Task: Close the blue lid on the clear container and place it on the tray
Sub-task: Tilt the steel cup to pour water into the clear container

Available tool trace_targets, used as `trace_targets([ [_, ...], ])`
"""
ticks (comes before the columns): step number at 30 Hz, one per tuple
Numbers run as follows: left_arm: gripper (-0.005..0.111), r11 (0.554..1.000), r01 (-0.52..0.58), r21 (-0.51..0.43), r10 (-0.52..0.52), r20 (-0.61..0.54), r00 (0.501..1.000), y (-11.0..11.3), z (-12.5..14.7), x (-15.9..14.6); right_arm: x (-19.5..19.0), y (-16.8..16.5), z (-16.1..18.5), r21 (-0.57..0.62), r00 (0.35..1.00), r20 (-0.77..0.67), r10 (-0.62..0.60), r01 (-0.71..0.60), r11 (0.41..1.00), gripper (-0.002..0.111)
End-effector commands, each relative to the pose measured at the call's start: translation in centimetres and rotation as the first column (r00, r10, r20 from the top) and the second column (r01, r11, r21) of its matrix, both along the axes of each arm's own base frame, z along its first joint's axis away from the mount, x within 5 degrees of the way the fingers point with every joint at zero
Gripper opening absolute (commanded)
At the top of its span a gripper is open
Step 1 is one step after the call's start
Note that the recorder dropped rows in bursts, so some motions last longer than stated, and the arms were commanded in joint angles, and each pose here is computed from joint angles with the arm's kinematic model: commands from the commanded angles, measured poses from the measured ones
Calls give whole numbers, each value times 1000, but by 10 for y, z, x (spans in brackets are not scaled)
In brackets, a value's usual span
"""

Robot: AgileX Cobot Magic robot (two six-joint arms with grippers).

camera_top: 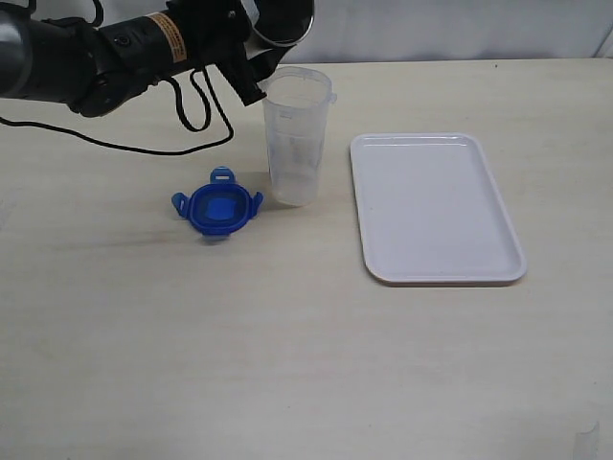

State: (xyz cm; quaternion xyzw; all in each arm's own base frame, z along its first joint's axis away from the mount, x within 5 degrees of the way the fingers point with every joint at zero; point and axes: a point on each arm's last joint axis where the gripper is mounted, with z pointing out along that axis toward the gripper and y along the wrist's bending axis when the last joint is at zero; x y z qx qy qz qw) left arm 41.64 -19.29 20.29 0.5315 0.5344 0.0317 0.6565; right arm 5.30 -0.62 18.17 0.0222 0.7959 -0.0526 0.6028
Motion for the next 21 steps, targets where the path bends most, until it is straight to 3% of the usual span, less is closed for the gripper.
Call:
trace_targets([
  [1,0,998,38,-49,-33,104,994,-4,22,-1,0,0,0,-7,1000,12,0,0,1000,4],
  [21,0,999,41,13,-42,158,986,-4,22,-1,0,0,0,-7,1000,12,0,0,1000,4],
])
